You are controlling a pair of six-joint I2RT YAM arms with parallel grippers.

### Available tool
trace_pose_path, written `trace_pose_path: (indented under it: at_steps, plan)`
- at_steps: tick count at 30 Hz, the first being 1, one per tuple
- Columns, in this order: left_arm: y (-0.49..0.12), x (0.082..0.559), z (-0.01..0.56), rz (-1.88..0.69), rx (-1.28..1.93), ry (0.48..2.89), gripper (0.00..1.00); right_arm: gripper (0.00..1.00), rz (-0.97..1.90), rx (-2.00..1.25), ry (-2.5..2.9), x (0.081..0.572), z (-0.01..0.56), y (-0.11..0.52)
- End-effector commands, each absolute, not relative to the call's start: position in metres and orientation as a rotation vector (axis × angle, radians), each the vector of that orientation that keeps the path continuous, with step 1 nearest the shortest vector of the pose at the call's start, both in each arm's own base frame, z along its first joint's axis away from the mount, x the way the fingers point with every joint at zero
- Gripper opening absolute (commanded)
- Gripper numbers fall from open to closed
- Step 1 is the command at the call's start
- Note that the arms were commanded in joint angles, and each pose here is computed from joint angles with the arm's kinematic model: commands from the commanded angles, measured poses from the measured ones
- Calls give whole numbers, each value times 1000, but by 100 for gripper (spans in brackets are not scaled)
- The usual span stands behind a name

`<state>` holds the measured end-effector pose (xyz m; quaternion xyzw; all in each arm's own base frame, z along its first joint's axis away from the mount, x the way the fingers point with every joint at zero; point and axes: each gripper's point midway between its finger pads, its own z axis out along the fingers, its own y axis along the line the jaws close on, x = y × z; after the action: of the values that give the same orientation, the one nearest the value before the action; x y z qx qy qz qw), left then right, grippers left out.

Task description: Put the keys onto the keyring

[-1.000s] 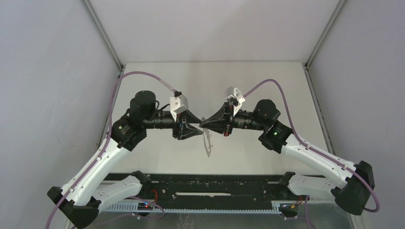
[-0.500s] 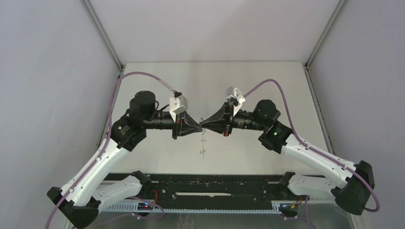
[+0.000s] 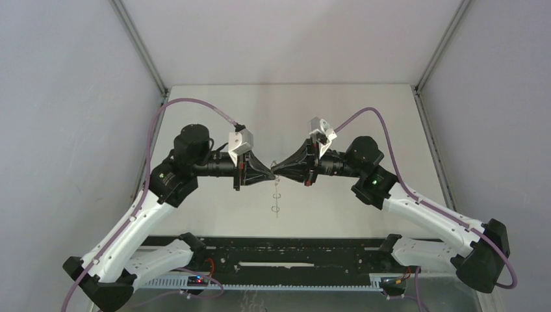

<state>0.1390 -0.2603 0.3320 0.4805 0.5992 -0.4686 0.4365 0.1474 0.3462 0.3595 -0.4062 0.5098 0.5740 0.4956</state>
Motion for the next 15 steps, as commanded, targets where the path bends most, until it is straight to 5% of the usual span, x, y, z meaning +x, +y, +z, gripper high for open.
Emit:
trace_pose_path:
  at_steps: [1, 10, 15]
  plan:
    - [-262, 136, 340, -1172, 1191, 1427, 0, 0, 1464, -1006, 1109, 127, 393, 343]
    - [-264, 134, 351, -1265, 1112, 1451, 0, 14, 1517, -1055, 1115, 116, 388, 342]
    - [-263, 129, 350, -1299, 1131, 1424, 0, 33, 1524, -1055, 1097, 114, 394, 335]
